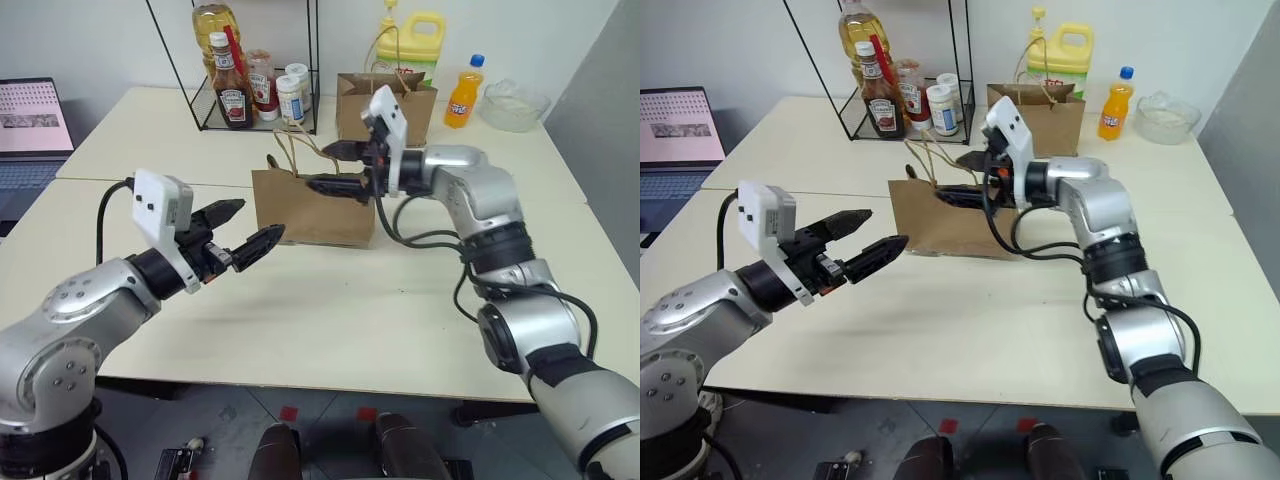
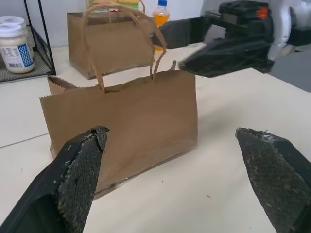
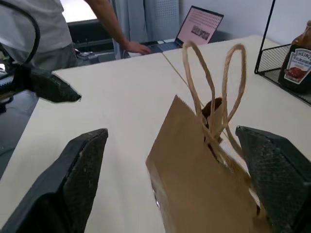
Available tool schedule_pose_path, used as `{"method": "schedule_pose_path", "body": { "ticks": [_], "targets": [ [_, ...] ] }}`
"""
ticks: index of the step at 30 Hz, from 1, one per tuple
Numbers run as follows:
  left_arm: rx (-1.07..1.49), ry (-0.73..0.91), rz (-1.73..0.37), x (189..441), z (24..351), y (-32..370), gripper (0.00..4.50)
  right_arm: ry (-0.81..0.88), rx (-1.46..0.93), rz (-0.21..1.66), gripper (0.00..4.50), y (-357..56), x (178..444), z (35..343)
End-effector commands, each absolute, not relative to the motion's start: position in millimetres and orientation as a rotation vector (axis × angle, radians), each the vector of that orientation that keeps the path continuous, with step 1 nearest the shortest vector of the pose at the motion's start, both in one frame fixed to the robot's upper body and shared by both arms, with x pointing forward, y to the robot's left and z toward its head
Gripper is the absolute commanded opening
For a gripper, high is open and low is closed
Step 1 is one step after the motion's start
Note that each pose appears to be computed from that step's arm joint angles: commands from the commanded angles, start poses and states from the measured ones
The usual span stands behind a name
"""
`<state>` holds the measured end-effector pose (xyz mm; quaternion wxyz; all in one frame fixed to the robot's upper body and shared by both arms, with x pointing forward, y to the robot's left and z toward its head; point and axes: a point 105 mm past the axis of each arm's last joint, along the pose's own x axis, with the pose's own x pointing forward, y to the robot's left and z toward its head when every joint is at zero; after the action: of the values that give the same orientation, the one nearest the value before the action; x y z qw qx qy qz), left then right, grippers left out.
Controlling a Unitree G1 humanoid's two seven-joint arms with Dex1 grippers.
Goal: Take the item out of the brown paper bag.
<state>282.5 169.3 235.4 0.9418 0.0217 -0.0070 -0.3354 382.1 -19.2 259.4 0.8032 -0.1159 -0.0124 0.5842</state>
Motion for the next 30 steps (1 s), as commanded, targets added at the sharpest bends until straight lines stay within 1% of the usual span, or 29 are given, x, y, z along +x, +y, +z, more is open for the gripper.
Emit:
{"method": "schedule_pose_path", "body": {
  "ticks": [1,5,11,13,17,19,20,22,26,30],
  "targets": [
    [0.096,-0.053,-0.709,287.3,246.3,171.4,4.50,-0.111,-0.333,1.258,4.45,-25.4,366.3,277.5],
    [0.123,-0.057,-0.725,295.6,252.8,176.8,4.50,-0.134,-0.343,1.204,4.45,-37.4,362.7,284.5],
    [0.187,-0.050,-0.734,308.3,262.5,189.8,4.50,-0.174,-0.405,1.015,4.45,-65.2,373.2,283.4],
    [0.210,-0.053,-0.708,312.3,268.7,201.0,4.50,-0.179,-0.410,0.975,4.45,-75.1,371.3,281.0],
    [0.288,-0.022,-0.621,324.3,273.8,231.3,4.50,-0.178,-0.362,0.892,4.45,-90.9,357.5,271.8],
    [0.329,-0.048,-0.513,340.2,280.4,250.2,4.50,-0.187,-0.319,0.825,4.45,-95.9,347.2,261.0],
    [0.340,-0.071,-0.451,351.0,284.9,258.7,4.50,-0.179,-0.262,0.780,4.45,-98.0,342.8,253.9],
    [0.356,-0.112,-0.373,371.6,292.1,266.0,4.50,-0.161,-0.201,0.720,4.45,-97.6,333.6,239.1],
    [0.418,-0.172,-0.335,413.4,300.4,252.8,4.50,-0.137,-0.136,0.654,4.45,-89.2,318.7,217.6],
    [0.478,-0.205,-0.310,446.5,309.1,230.7,4.50,-0.115,-0.113,0.625,4.45,-84.7,310.1,203.2]
  ]
}}
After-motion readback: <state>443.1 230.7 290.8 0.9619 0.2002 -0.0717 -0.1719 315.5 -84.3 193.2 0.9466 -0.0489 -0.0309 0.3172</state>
